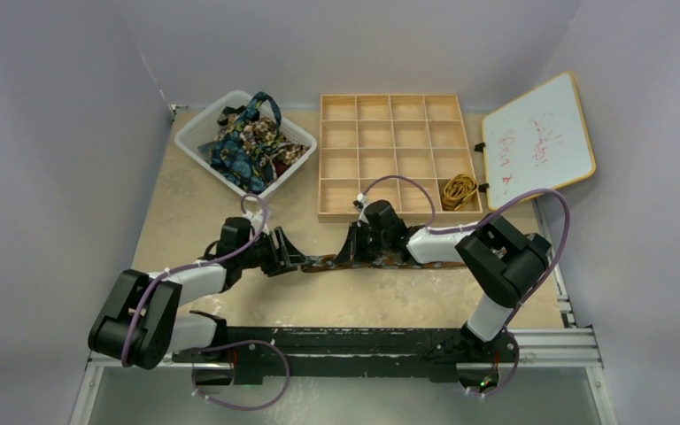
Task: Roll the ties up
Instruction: Roll the tie at the center of the board.
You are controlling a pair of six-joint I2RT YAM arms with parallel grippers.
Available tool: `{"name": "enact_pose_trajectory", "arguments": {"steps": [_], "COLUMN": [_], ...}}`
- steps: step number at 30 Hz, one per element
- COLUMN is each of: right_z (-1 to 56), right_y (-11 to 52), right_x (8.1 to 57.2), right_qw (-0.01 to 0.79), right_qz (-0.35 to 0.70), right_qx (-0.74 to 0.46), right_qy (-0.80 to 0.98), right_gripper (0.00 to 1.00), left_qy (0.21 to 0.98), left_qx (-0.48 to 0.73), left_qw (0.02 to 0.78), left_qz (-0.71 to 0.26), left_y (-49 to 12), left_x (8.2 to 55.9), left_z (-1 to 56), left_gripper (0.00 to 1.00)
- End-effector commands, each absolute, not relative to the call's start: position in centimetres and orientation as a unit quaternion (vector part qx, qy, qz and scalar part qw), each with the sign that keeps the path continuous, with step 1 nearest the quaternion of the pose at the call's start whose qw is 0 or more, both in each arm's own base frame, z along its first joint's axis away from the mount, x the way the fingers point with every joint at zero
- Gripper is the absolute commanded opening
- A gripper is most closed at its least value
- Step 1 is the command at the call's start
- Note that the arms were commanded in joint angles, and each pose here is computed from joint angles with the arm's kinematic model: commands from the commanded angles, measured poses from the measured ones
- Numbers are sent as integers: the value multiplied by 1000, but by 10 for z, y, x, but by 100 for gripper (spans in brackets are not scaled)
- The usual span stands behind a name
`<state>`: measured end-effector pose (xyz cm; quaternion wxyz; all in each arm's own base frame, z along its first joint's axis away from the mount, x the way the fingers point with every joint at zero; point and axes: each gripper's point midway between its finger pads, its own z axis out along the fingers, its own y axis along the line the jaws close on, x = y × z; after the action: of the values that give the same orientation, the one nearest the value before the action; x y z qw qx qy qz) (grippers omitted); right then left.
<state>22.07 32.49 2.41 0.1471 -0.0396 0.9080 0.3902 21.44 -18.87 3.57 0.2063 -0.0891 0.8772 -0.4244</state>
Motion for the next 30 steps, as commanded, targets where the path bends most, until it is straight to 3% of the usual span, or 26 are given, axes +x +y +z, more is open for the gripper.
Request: {"name": "enact_pose_trajectory", "arguments": {"steps": [1, 20, 30], "right_z": [27, 29, 75], "right_y": [323, 332, 323], "right_x": [221, 206, 219], "right_qw": [151, 115, 177], "right_qz": [391, 427, 422], "right_qx": [-42, -63, -88], "right_qy": [907, 895, 885], "right_gripper": [0, 9, 47], "left_qy": [862, 853, 858], "left_qx": [-101, -113, -120], "left_qw": [200, 198, 236], "left_qz": [-455, -469, -440], "left_y": [-194, -197, -185], "left_x": [210, 209, 211], "left_z": [40, 43, 57], "left_gripper": [55, 53, 65]}}
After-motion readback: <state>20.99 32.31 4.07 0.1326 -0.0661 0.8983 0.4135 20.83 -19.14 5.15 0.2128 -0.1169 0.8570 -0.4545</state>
